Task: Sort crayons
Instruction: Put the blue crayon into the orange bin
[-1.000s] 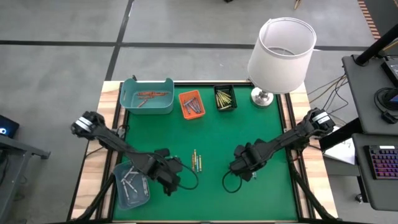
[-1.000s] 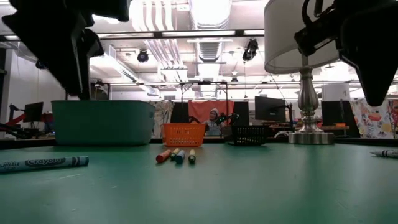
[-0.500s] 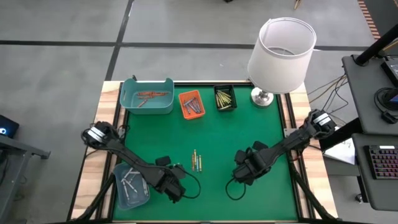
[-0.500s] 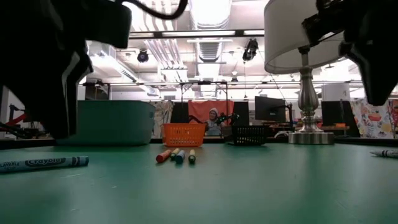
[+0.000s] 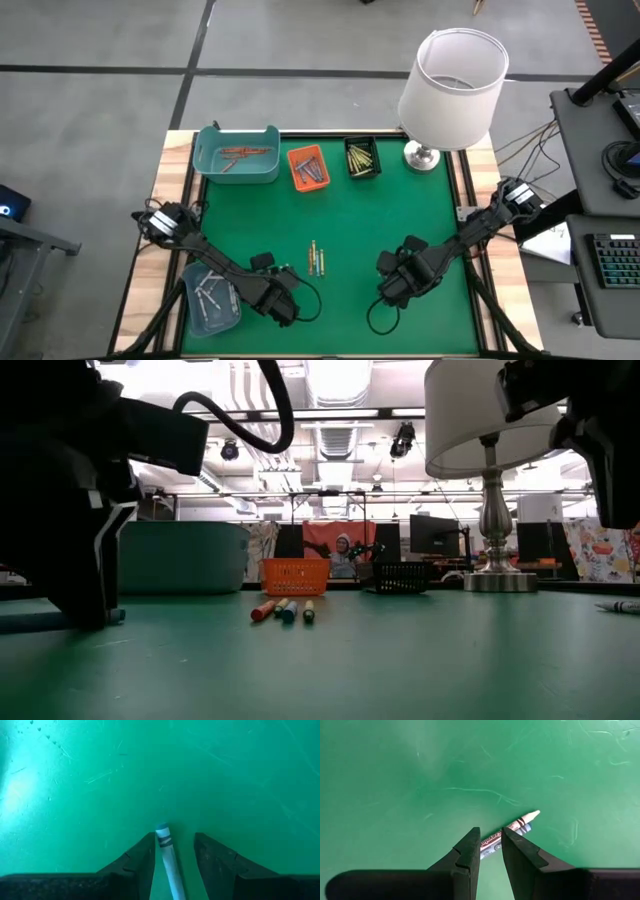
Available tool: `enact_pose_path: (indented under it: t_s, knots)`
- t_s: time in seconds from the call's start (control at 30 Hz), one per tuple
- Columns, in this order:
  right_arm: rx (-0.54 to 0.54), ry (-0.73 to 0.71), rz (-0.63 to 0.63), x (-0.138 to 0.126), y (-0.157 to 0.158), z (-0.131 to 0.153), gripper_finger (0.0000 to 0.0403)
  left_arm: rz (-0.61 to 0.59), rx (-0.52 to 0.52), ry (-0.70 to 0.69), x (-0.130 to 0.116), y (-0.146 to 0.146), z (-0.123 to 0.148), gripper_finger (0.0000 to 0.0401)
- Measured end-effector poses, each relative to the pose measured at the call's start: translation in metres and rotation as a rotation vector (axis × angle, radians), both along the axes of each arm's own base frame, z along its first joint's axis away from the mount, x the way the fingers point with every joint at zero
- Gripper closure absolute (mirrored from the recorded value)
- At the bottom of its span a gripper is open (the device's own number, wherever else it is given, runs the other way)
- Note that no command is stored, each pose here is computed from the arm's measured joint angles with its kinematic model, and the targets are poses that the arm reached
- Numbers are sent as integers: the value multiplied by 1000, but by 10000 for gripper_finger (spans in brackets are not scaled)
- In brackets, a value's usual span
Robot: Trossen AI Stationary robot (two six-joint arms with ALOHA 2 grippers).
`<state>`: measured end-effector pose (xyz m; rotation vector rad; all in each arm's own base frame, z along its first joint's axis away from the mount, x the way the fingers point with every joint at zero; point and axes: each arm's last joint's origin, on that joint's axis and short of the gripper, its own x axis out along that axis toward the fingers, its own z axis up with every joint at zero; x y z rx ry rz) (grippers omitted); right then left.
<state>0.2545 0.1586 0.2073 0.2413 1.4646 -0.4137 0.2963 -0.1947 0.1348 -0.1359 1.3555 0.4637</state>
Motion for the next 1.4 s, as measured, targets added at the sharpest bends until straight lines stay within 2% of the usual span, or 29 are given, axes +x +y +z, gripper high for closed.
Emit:
enact_pose_path:
  t_s: [0.27,0.63,0.83,0.93,1.1,1.27,1.4]
  knots:
    - [1,-8,2,1,0,0,330,-7,14,2,0,-1,-4,287]
    - [-27,-42,30,3,0,0,330,-51,32,-22,0,-4,-5,386]
    - [-50,-54,71,3,0,0,330,-113,36,-33,0,-3,2,393]
    - [-48,-73,82,5,1,0,330,-146,70,-74,-1,0,13,398]
    - [-79,-141,126,10,2,0,330,-200,145,-247,-4,5,55,399]
    - [-204,-252,178,17,1,2,330,-272,266,-454,-4,11,95,399]
    - [-300,-347,251,24,3,5,330,-426,327,-592,0,11,126,400]
